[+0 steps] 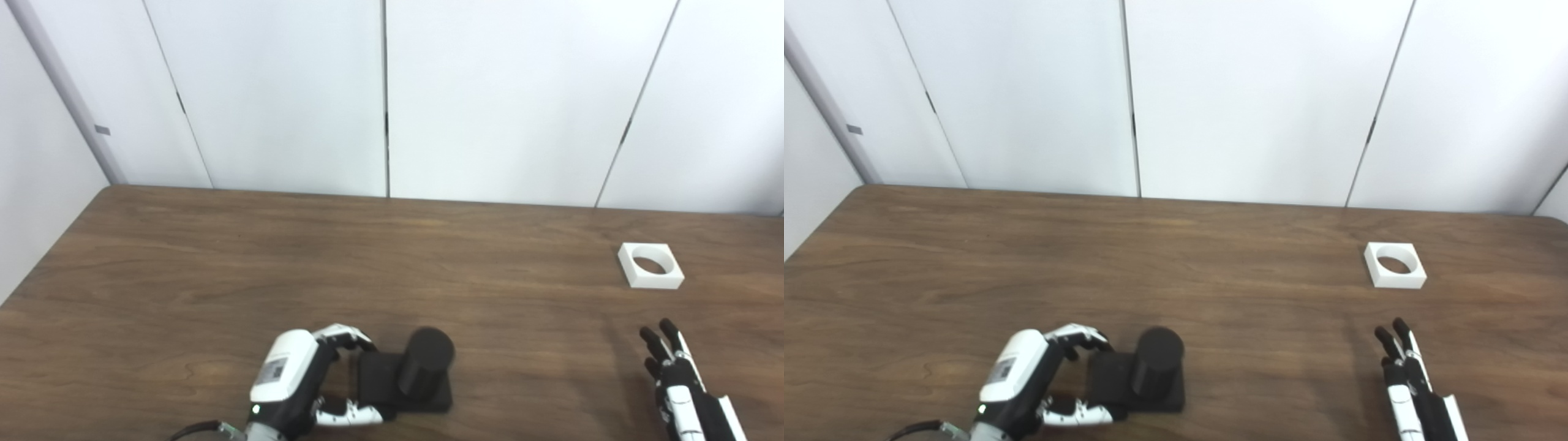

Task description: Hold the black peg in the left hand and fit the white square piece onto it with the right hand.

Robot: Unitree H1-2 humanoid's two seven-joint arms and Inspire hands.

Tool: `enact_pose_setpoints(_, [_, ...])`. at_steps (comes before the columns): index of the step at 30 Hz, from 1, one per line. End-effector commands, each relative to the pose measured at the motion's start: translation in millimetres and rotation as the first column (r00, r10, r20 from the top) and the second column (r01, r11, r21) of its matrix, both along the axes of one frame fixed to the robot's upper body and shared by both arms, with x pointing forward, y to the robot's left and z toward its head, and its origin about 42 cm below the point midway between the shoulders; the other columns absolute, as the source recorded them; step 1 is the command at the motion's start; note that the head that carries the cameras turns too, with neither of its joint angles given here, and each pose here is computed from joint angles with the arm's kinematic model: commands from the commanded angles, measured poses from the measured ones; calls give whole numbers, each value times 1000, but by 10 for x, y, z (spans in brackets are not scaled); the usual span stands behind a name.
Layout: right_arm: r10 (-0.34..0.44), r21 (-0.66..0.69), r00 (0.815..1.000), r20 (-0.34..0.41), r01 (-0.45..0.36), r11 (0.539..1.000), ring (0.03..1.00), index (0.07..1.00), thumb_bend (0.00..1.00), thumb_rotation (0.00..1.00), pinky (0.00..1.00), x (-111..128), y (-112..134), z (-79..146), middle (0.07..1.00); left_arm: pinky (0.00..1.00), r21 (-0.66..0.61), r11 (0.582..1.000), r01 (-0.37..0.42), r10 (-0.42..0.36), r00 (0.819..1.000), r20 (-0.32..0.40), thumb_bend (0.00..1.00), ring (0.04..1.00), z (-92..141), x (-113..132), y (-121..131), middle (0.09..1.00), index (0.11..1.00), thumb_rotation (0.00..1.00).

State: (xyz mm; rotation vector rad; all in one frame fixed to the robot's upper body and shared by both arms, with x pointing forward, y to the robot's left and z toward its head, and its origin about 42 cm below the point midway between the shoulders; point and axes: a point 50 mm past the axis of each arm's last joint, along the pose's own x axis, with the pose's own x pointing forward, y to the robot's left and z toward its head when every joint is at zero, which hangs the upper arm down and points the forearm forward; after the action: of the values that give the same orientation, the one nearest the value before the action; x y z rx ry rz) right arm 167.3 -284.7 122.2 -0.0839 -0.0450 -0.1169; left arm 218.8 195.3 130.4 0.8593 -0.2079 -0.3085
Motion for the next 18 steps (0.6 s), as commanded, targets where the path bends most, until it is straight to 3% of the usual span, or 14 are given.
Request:
enact_pose_setpoints(1, [-12,14,999,41,11,1000,1000,999,477,887,1000,-4,114,99,940,613,-26,991,129,-131,988,-80,516,728,-126,-128,-165,716,487,48])
enact_pose_setpoints(11, [-17,-11,999,40,17,1000,981,982,506,890,1000,6,186,123,916,680,44,961,275,-269,958,-97,519,766,-319,-188,-357,721,486,50])
enact_pose_setpoints(18, [-26,-23,999,34,27,999,984,968,533,905,1000,13,208,139,909,757,218,951,220,-220,975,-23,522,747,-356,-174,-357,710,486,52])
